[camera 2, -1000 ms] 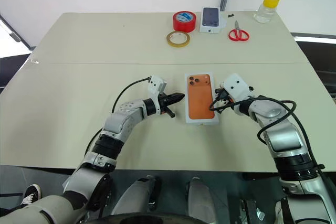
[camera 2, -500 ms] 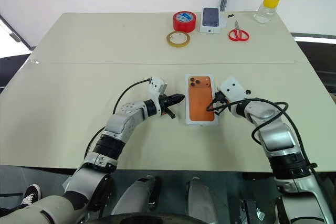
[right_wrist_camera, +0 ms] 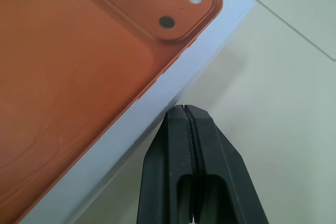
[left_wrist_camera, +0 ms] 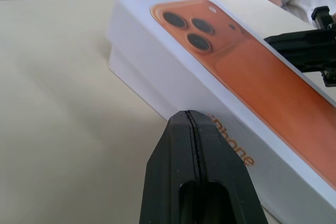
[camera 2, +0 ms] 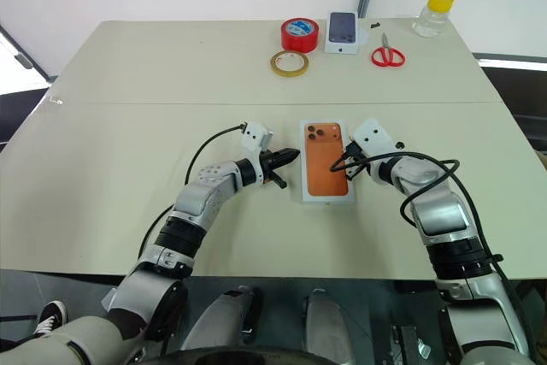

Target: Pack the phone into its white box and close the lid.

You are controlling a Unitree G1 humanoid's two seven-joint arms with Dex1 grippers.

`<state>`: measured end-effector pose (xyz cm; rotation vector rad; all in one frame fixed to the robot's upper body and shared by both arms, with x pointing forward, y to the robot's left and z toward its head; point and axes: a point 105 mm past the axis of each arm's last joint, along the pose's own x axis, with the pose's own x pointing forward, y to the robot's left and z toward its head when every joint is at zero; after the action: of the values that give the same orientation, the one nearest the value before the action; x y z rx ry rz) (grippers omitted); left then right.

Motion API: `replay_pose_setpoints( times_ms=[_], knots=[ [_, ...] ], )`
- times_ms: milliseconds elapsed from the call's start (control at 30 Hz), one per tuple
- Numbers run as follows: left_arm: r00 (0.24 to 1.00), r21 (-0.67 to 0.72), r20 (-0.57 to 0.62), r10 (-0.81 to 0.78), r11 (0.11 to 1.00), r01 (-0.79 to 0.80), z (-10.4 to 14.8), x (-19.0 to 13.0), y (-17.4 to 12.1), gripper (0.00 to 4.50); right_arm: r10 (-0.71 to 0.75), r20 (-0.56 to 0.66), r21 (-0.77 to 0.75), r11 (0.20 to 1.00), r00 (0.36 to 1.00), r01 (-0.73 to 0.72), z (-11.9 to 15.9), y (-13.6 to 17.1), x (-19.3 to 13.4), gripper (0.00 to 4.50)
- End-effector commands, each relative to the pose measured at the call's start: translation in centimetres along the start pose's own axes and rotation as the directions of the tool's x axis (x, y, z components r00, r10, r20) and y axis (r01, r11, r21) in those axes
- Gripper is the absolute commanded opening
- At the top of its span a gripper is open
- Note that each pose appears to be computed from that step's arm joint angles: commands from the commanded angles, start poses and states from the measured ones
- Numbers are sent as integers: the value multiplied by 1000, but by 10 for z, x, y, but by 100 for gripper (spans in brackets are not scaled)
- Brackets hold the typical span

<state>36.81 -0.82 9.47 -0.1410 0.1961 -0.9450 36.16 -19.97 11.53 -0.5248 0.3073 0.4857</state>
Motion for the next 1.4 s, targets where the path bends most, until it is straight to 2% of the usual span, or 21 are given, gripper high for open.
replay_pose_setpoints(
  times_ms=[33, 133, 433, 533, 667, 767, 833, 900, 967, 1033, 1100, 1167, 1267, 1333, 1400],
  knots=[
    [999, 26, 37, -30, 999, 29, 12, 7, -10, 0, 9, 53, -23, 1000, 999, -8, 17, 3, 4, 2],
    [1000, 50, -18, 2, 999, -1, -1, 8, -6, 0, 6, 22, -30, 1000, 1000, -5, 11, 6, 8, 2],
    [998, 60, -1, 64, 996, -64, -1, 3, 5, 0, -56, -48, -83, 995, 997, 52, -2, -3, 14, 2],
    [996, 43, 45, 81, 996, -83, 11, -1, 10, 0, -94, -29, -119, 989, 995, 90, 3, -15, 9, 2],
    [982, -4, 174, 75, 997, -75, 47, -6, 10, 0, -119, 117, -22, 992, 986, 122, 34, -31, -1, 2],
    [973, 22, 226, 41, 999, -47, 70, 0, 2, 0, -103, 211, 11, 995, 972, 103, 56, -30, -3, 2],
    [974, 52, 227, 9, 998, -21, 77, 8, -5, 0, -69, 255, 28, 998, 964, 64, 68, -24, -1, 2],
    [982, 48, 187, -4, 999, -5, 71, 15, -7, 0, -26, 260, 28, 999, 965, 19, 69, -14, 3, 2],
    [996, 104, 82, 32, 994, -40, 51, 23, -3, 0, 14, 222, -7, 1000, 975, -13, 61, -2, 7, 2],
    [996, 128, -14, 83, 989, -80, 30, 27, 5, 0, 43, 160, -68, 997, 986, -32, 47, 8, 12, 2],
    [992, 165, -97, 78, 984, -61, 9, 26, 4, 0, 51, 64, -165, 986, 997, -40, 26, 16, 15, 2],
    [987, 184, -146, 61, 982, -33, -3, 23, 1, 0, 60, 19, -207, 977, 998, -55, 15, 21, 14, 2],
    [987, 166, -157, 26, 986, 1, -9, 17, -4, 0, 79, 14, -189, 979, 997, -75, 13, 23, 11, 2],
    [991, 130, -135, -15, 991, 33, -6, 14, -10, 0, 107, 38, -123, 987, 994, -101, 15, 25, 7, 2],
    [988, 110, -120, -92, 988, 106, -4, 7, -22, 0, 206, 59, -97, 975, 977, -200, 16, 36, -4, 2]
  ],
)
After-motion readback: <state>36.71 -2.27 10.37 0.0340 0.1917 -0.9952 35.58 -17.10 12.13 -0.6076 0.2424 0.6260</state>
